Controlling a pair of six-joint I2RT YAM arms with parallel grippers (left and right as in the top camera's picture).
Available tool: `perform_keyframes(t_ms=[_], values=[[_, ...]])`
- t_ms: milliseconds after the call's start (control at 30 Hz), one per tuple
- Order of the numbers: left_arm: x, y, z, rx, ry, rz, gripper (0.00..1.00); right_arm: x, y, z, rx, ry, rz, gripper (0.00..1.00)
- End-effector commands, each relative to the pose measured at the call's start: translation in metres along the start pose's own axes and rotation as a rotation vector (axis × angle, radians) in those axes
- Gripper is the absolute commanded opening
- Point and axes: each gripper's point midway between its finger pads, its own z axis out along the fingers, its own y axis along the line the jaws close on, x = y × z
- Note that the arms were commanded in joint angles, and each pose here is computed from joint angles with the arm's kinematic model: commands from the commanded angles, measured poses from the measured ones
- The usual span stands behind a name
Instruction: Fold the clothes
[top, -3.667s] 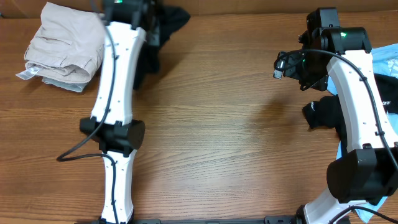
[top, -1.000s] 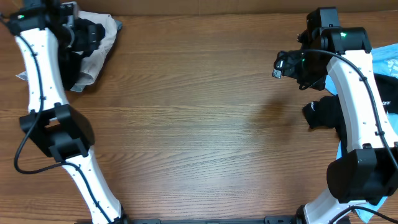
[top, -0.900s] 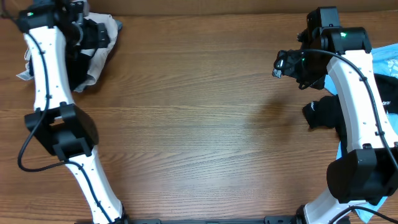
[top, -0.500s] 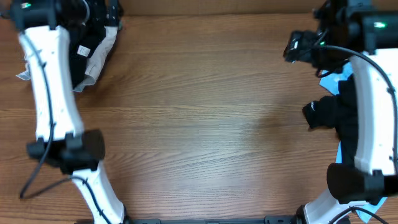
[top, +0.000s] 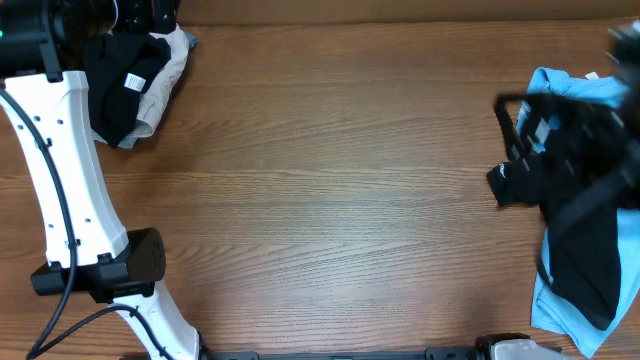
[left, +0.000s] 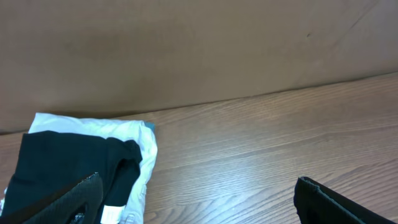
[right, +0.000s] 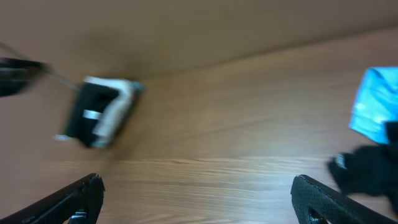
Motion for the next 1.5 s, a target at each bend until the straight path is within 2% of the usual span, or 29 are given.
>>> perform_keyframes(t_ms=[0, 200, 267, 367, 433, 533, 733, 867, 1100, 1300, 1467], values=[[0.003, 0.006, 0.003, -0.012, 0.010, -0.018, 1.00, 0.010, 0.029, -0.032, -0.152, -0.023, 0.108, 1.00], [0.003, 0.006, 0.003, -0.012, 0.010, -0.018, 1.00, 0.019, 0.031, -0.066, -0.163, -0.100, 0.090, 1.00], [0.003, 0.006, 0.003, -0.012, 0.010, -0.018, 1.00, 0.020, 0.031, -0.072, -0.158, -0.121, 0.022, 1.00], [0.003, 0.006, 0.003, -0.012, 0.010, -0.018, 1.00, 0.018, 0.022, -0.066, -0.095, -0.130, -0.166, 1.00], [0.003, 0.006, 0.004, -0.012, 0.011, -0.018, 1.00, 0.017, 0.007, -0.058, -0.015, -0.128, -0.225, 1.00], [0.003, 0.007, 0.003, -0.013, 0.010, -0.019, 1.00, 0.007, -0.007, -0.048, 0.060, -0.167, -0.236, 1.00], [0.003, 0.007, 0.003, -0.013, 0.010, -0.019, 1.00, 0.009, -0.018, -0.018, 0.036, -0.332, -0.264, 1.00], [0.003, 0.007, 0.003, -0.013, 0.011, -0.019, 1.00, 0.038, -0.033, 0.016, -0.009, -0.433, -0.287, 1.00], [0.003, 0.007, 0.003, -0.013, 0.010, -0.019, 1.00, 0.119, -0.052, 0.083, -0.182, -0.531, -0.348, 1.00], [0.003, 0.007, 0.003, -0.013, 0.011, -0.019, 1.00, 0.178, -0.083, 0.129, -0.193, -0.543, -0.323, 1.00], [0.003, 0.007, 0.003, -0.013, 0.010, -0.019, 1.00, 0.204, -0.107, 0.150, -0.139, -0.545, -0.305, 1.00]])
